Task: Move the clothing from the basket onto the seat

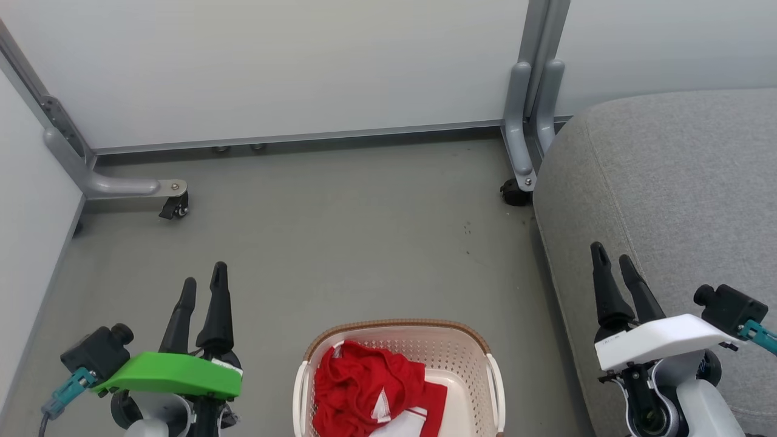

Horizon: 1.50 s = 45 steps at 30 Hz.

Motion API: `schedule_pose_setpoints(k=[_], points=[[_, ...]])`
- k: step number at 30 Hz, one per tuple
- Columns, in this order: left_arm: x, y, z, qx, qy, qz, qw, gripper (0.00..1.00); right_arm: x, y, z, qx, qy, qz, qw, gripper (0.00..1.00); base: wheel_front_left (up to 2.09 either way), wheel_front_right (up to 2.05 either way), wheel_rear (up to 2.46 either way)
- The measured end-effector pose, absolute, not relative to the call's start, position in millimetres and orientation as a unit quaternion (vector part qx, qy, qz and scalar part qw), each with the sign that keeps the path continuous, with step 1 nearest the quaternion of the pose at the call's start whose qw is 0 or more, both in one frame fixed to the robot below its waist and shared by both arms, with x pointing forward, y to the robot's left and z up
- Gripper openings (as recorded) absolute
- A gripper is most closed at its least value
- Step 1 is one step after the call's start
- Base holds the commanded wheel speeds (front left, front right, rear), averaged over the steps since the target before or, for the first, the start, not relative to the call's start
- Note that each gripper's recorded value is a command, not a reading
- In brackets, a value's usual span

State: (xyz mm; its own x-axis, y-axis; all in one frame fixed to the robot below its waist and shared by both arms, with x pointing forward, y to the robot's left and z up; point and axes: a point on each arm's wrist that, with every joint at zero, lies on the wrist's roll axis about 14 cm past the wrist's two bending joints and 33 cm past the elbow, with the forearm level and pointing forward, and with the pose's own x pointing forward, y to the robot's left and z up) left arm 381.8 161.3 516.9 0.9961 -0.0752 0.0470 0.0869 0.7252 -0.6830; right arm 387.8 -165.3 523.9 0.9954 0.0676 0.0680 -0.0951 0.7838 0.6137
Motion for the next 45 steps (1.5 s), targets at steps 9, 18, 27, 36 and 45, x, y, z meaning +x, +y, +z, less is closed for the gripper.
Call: schedule_pose_setpoints(k=[9, 18, 27, 36, 45], points=[[380.8, 161.2, 515.7, -0.314, -0.013, -0.045, 0.948, 1.0, 388.5, -158.2, 526.5, 0.26, -0.029, 0.056, 0.963, 1.0, 0.0, 0.0, 0.0], [379.4, 155.0, 513.5, -0.268, -0.015, -0.053, 0.962, 1.0, 388.1, -152.9, 527.7, 0.208, -0.036, 0.066, 0.975, 1.0, 0.0, 0.0, 0.0], [377.8, 152.6, 506.9, -0.229, -0.01, -0.055, 0.972, 1.0, 387.5, -149.0, 526.2, 0.167, -0.039, 0.07, 0.983, 1.0, 0.0, 0.0, 0.0], [376.2, 150.8, 500.9, -0.185, -0.007, -0.058, 0.981, 1.0, 386.3, -146.9, 523.3, 0.13, -0.041, 0.074, 0.988, 1.0, 0.0, 0.0, 0.0], [374.5, 150.2, 495.3, -0.153, -0.003, -0.06, 0.986, 1.0, 385.0, -143.0, 520.2, 0.104, -0.039, 0.081, 0.991, 1.0, 0.0, 0.0, 0.0]])
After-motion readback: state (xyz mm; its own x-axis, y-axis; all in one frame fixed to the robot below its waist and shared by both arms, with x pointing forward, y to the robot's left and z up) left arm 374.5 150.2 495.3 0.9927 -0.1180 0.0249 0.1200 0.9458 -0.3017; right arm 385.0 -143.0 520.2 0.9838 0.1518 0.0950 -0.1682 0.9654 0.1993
